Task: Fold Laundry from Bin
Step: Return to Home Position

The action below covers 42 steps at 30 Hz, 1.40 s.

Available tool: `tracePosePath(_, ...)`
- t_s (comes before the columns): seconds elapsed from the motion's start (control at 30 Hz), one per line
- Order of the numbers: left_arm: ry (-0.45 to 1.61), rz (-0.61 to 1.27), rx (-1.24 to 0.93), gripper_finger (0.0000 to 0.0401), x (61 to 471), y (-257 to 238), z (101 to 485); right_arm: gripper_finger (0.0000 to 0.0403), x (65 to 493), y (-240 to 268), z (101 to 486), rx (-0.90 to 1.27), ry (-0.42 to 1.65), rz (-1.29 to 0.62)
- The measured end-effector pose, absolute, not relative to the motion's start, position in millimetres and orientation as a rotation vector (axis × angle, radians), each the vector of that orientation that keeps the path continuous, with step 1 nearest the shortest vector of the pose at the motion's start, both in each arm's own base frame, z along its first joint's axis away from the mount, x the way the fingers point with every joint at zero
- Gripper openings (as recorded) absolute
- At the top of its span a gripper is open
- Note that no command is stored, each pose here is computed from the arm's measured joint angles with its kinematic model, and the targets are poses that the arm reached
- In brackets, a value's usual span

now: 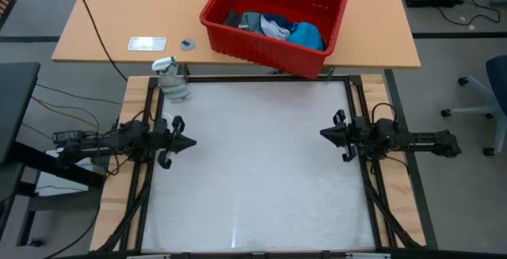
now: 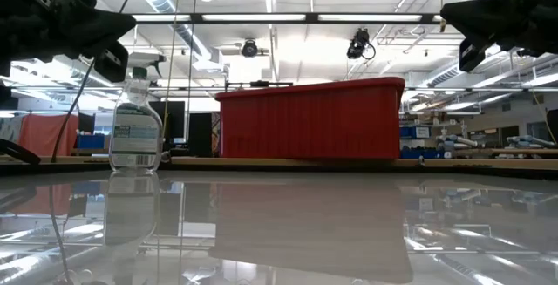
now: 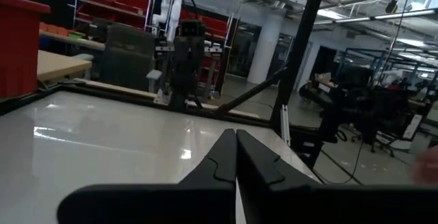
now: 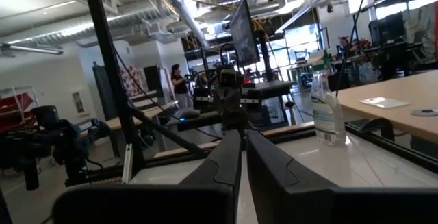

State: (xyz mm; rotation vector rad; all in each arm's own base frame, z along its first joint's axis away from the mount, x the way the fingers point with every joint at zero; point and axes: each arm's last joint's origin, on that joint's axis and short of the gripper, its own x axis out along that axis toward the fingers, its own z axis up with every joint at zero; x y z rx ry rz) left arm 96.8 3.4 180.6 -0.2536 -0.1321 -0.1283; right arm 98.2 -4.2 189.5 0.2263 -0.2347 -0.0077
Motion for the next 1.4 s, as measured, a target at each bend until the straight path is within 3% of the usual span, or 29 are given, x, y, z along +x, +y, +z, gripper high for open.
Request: tracePosePath(1.4,-0.131,-0.129,-0.254,0.002,96.9,3.4,180.3,0.0032,98.2,-4.3,189.5,0.226,-0.235,-0.008)
